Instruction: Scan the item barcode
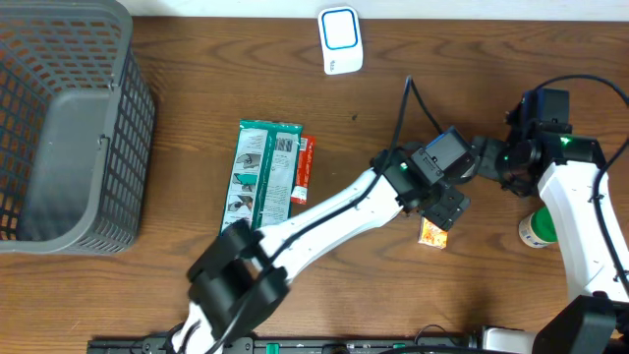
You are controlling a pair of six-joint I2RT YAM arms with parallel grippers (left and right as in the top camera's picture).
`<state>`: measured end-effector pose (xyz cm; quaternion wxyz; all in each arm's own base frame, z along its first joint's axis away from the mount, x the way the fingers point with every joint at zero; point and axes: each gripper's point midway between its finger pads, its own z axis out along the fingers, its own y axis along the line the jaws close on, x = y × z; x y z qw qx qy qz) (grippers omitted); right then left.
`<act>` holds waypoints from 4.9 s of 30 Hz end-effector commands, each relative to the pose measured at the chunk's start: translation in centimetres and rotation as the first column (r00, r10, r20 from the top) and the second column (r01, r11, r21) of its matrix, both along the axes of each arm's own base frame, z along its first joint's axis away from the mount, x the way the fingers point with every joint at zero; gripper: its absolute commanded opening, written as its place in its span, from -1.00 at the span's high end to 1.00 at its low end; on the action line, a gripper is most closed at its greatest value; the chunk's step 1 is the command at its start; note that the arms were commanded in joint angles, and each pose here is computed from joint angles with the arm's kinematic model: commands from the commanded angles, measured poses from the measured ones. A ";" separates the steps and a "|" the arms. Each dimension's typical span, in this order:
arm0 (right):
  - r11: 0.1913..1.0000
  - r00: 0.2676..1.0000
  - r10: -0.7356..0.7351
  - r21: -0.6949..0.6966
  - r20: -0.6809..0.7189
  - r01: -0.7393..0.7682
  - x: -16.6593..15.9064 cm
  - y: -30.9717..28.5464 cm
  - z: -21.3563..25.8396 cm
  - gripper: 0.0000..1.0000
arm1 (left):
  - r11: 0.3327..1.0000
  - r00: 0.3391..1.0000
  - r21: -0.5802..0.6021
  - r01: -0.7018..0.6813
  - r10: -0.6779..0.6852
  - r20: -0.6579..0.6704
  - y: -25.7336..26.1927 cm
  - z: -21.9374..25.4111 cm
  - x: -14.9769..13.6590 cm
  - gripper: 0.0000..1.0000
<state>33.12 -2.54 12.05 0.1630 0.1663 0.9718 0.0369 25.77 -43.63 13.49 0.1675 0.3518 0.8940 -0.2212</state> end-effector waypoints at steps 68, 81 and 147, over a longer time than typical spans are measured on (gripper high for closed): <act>0.999 0.999 0.018 0.048 0.049 -0.021 0.7 1.1 1.5 -0.99 | 0.752 0.721 0.316 -0.578 0.652 -0.233 37.5 -7.3 7.4 -0.68; 0.999 0.999 0.019 0.047 0.049 -0.021 0.7 1.1 1.5 -0.98 | 0.779 0.687 0.343 -0.525 0.625 -0.370 36.8 -13.3 7.1 -0.68; 0.999 0.999 0.019 0.047 0.049 -0.021 0.7 1.1 1.5 -0.99 | 0.764 0.721 0.134 -0.632 0.642 -0.262 35.5 -5.5 8.4 0.66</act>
